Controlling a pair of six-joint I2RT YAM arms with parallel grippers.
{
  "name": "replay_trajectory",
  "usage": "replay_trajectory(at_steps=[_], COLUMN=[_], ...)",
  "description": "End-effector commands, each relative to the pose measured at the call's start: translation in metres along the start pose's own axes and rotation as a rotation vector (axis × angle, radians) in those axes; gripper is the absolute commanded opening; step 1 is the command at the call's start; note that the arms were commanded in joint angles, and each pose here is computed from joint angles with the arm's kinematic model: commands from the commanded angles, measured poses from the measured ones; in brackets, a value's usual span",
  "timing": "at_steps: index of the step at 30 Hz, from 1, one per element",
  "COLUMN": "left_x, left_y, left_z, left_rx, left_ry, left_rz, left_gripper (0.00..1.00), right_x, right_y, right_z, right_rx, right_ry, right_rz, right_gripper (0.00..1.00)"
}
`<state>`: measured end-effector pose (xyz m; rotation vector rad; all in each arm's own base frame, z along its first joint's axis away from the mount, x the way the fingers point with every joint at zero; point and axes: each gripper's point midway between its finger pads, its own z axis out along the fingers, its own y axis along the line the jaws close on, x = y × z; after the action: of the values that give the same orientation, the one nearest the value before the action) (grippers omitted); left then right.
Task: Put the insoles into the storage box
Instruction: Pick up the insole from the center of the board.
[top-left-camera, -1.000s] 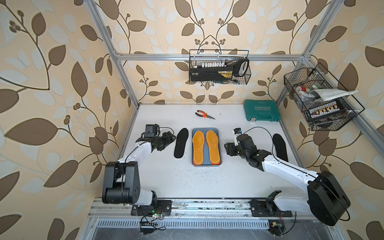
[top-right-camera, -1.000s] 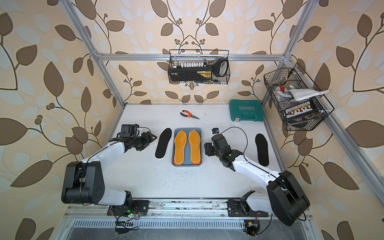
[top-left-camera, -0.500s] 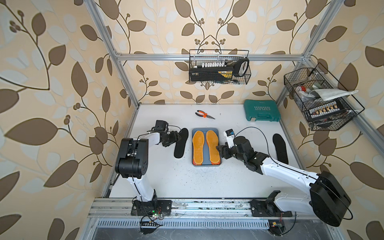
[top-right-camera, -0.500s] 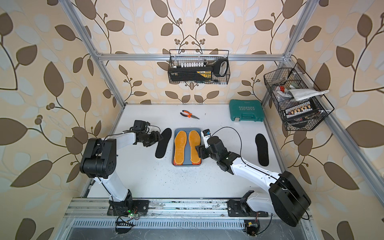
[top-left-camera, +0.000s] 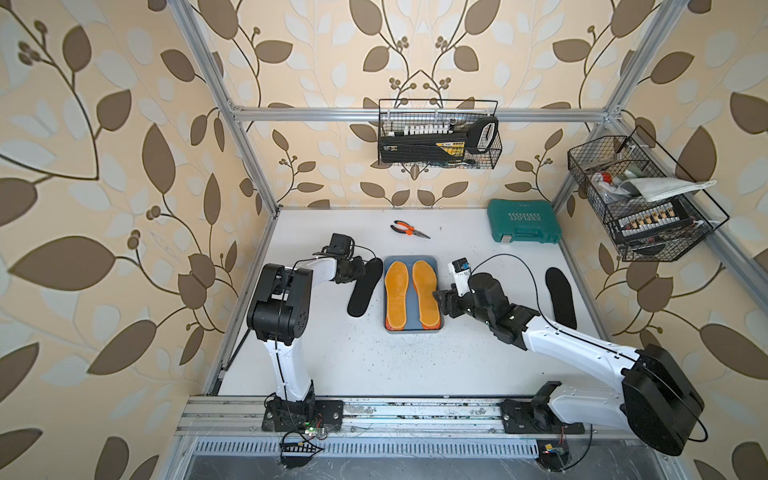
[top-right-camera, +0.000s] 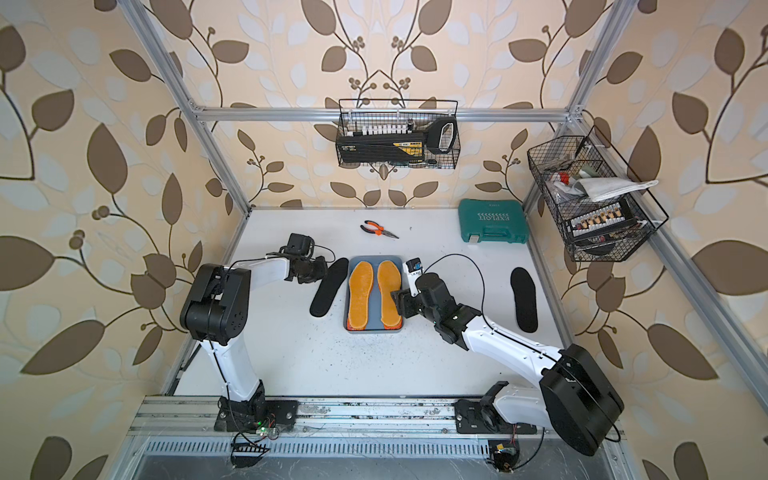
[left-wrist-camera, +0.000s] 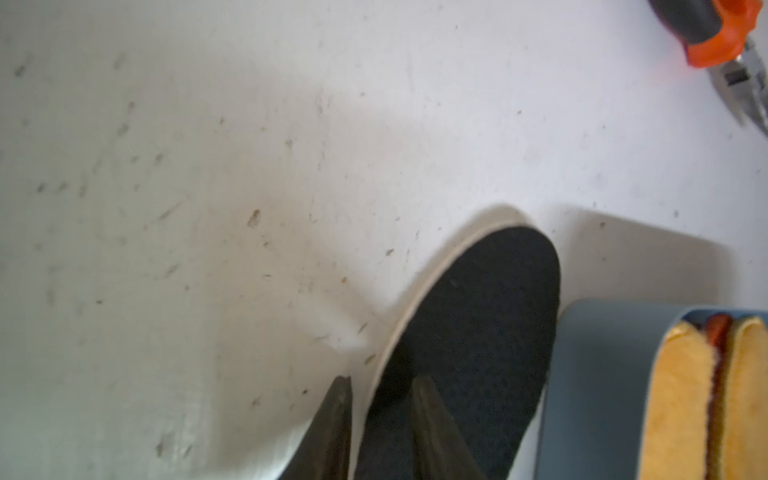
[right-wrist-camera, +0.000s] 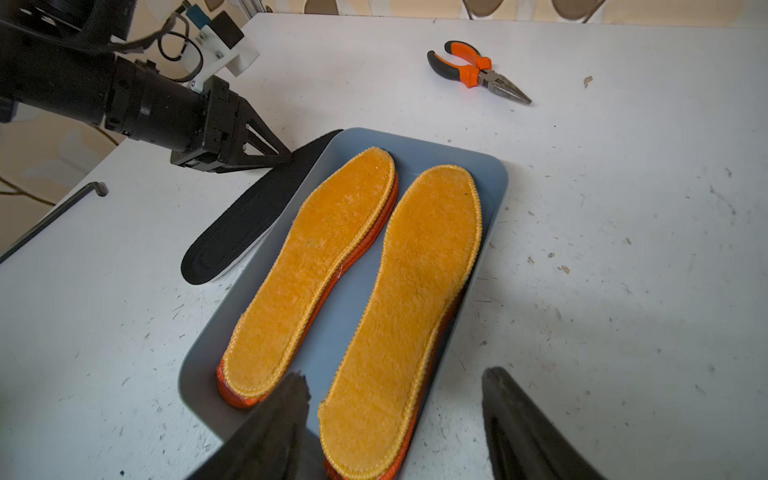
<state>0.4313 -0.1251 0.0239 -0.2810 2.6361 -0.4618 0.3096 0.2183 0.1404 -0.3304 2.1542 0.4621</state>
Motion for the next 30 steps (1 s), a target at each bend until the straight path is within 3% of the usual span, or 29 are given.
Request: replay_trajectory(at_steps=[1,4,12,26,28,30], left_x=[0.041,0.045,0.039,0.046,0.043,0.042], left_y=[0.033,0.033,0.021,0.016,0.011,0.004], left_z=[0.014,0.012,-0.021,-0.065,-0.067,-0.068], left_rx=[-0.111,-0.105,-0.054,0.196,0.231,0.276], left_ry=[0.124,0.134,0.097,0.052,0.035,0.025], left_rz=[-0.063,-0.079,-0.086,-0.187,-0.193,-0.204], left_gripper=[0.12,0.0,0.0,0.0,0.26,0.28], right_x=[0.0,0.0,0.001,0.003,0.003,0.004], right_y=[-0.003,-0.004,-0.006,-0.006,-0.006,-0.006], right_z=[-0.004,-0.003,-0.003,0.0,0.001,0.001], right_rx=[0.016,0.02,0.035,0.039,0.04,0.042], right_ry=[-0.018,-0.015,-0.009,0.007,0.009,0.012], right_rz=[0.0,0.003,0.005,0.011,0.012,0.012], right_gripper=[0.69,0.69,0.69,0.69,0.69,0.69])
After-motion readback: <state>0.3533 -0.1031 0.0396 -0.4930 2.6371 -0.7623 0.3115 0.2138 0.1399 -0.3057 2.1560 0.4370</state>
